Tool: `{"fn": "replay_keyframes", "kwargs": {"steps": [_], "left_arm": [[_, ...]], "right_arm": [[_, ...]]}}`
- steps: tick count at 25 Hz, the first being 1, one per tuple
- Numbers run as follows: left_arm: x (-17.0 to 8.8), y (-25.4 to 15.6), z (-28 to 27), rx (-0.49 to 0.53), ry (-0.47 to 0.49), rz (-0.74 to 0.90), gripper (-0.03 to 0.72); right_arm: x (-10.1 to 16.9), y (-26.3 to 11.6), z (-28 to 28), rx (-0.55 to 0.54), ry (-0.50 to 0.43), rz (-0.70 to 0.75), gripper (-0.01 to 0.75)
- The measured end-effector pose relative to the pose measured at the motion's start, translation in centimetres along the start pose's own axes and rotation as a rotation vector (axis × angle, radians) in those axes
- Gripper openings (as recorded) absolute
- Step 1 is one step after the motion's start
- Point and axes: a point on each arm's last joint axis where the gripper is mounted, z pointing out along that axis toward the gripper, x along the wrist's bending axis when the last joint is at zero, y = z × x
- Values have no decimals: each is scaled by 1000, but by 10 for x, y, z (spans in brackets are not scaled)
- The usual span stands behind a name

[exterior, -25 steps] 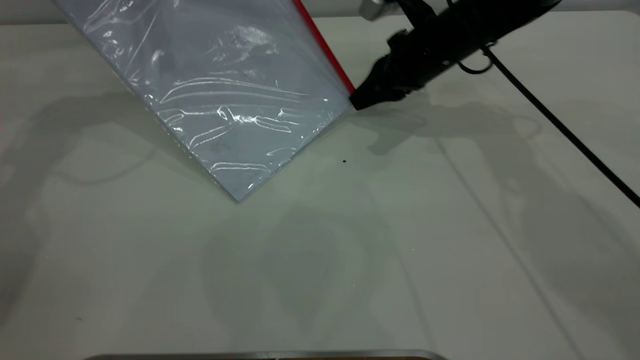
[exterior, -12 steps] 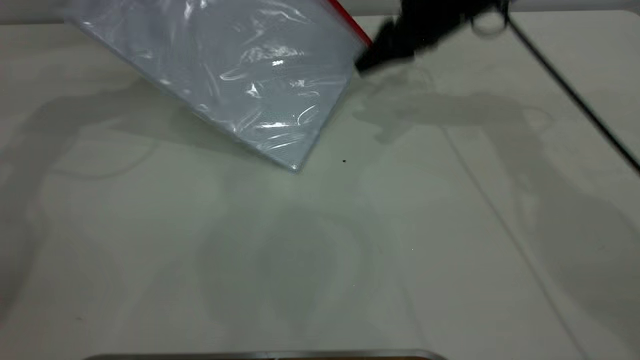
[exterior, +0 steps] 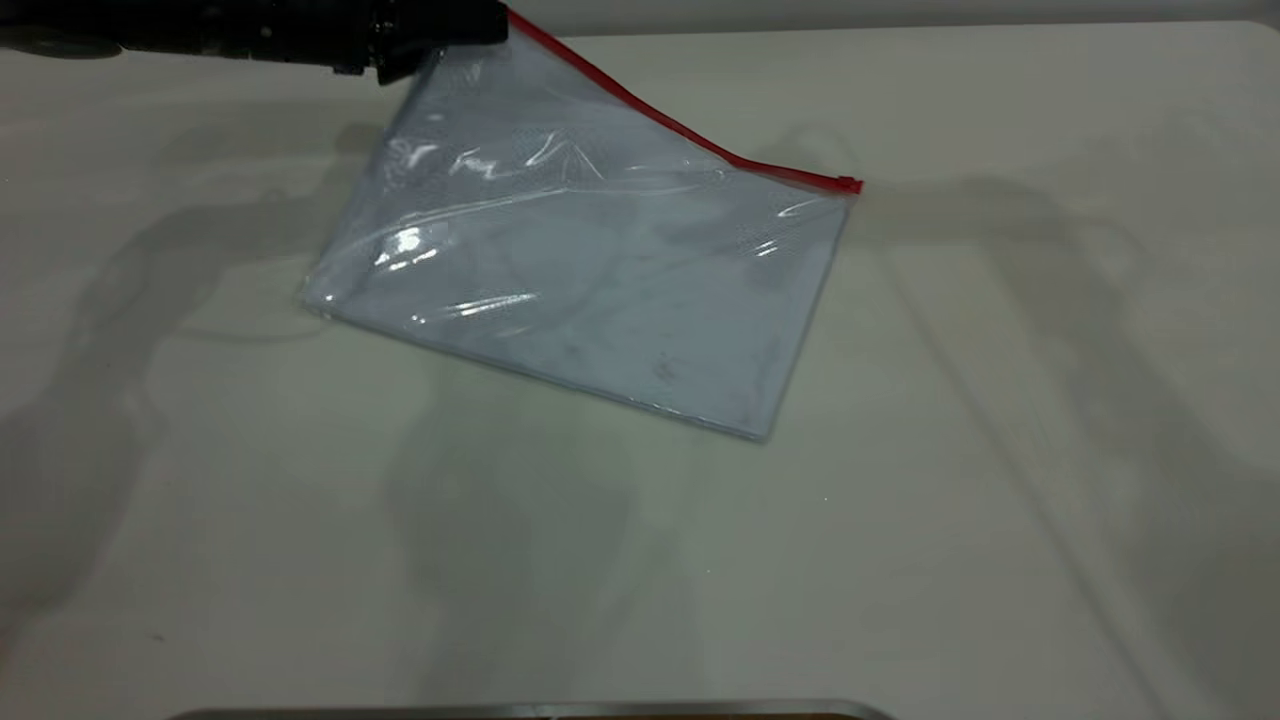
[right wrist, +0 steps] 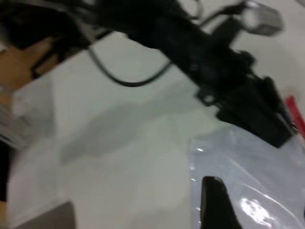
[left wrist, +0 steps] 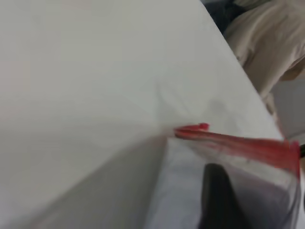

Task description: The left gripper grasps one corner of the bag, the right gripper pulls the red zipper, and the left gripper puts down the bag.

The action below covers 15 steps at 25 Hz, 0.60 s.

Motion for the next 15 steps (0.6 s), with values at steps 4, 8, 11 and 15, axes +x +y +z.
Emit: {"fn": "replay_keyframes", "kwargs": {"steps": [4,8,11,15], "left_arm": [[-15,21,-31,-7,-80,-129,558],[-39,60,-84,-89,-78,-124,565],[-68,88,-123,-136,-47,-71,565],[-130,120,-162,-153,-5,25,565]], "right_arm": [[19,20,-16,-32,7,67,434],[40,39,-32,-60,-1,100,413],[63,56,-46,-76,-8,97,412],[105,79,-81,-49,-95,75,404]]}}
